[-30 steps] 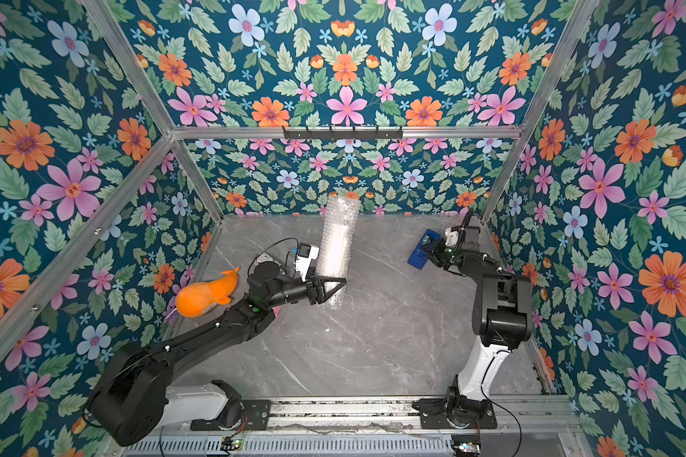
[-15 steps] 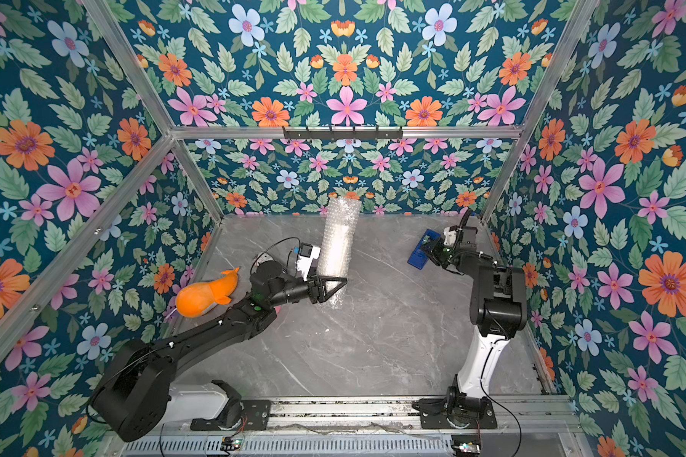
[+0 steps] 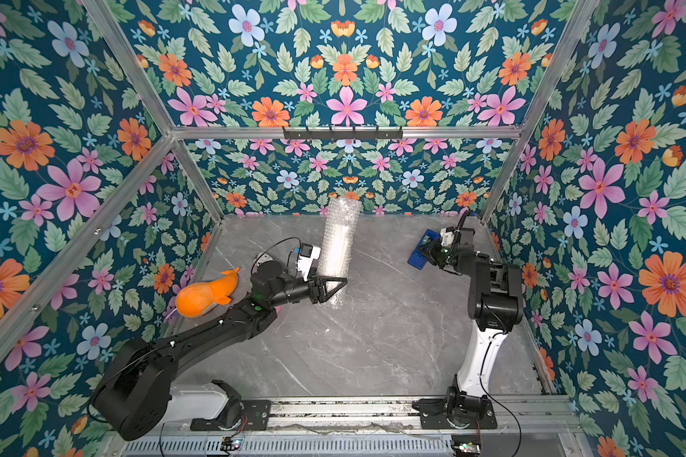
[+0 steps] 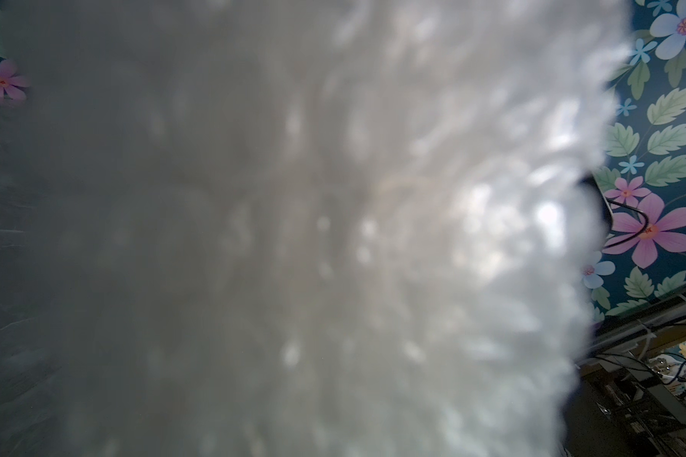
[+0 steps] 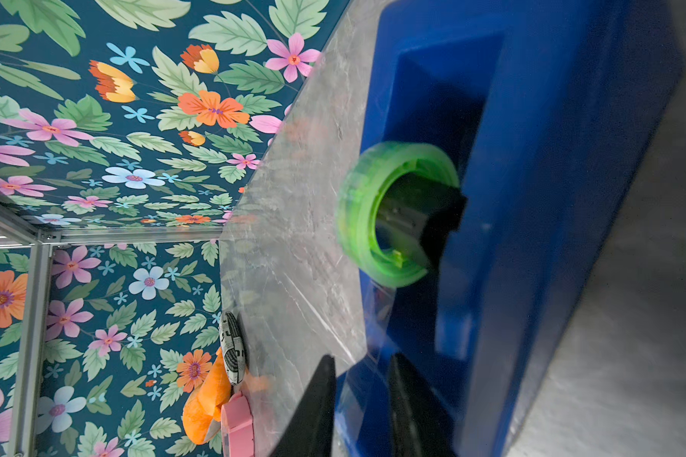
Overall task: Wrap vases in bubble wrap
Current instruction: Tear off the tape using the Tape Cutter.
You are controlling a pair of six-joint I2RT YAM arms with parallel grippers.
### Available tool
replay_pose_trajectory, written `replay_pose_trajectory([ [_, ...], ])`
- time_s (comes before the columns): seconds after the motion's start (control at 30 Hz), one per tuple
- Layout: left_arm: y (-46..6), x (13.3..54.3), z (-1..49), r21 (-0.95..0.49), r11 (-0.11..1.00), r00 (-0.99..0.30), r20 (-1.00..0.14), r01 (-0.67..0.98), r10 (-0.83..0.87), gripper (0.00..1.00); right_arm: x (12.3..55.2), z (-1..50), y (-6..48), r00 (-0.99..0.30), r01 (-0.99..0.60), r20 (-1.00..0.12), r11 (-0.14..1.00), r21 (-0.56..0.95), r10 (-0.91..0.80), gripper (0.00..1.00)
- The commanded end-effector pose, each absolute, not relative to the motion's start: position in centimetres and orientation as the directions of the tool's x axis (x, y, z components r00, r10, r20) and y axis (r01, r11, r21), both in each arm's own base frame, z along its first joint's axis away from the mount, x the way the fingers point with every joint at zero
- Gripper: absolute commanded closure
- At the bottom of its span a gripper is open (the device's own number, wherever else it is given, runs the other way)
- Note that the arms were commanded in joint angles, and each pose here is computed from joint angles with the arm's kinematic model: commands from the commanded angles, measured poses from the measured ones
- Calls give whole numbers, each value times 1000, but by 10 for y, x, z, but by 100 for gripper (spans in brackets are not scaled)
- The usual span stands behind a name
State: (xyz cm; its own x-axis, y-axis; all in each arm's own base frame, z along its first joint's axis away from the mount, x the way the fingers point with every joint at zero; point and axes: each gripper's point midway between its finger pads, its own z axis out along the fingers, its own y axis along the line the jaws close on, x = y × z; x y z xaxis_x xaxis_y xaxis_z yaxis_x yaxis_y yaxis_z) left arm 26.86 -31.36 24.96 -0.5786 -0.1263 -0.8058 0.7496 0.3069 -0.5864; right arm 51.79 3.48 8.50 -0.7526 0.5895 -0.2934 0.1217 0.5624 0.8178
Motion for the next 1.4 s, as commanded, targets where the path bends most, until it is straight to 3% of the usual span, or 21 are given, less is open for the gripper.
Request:
replay_pose_trajectory([
  [0.0, -314, 269, 271, -538, 277, -512, -843, 796, -168, 100, 521, 88, 39, -753, 96, -301, 549, 830, 586, 75],
  [0.3, -314, 269, 272, -550, 271, -521, -835, 790, -176, 100, 523, 87, 48, -763, 79, -288, 526, 847, 579, 80],
  [0.47, -312, 268, 273, -556, 276, -522, -831, 784, -189, 100, 523, 97, 52, -760, 48, -288, 492, 870, 583, 100],
  [0.83, -310, 262, 277, -543, 272, -509, -839, 794, -190, 100, 508, 137, 57, -741, 15, -320, 491, 871, 590, 100],
  [1.13, -309, 259, 276, -537, 266, -505, -843, 800, -185, 100, 485, 118, 69, -761, 78, -268, 493, 867, 591, 100],
  [1.37, -307, 255, 277, -533, 261, -500, -846, 805, -185, 100, 475, 108, 76, -739, 102, -223, 433, 896, 636, 100],
])
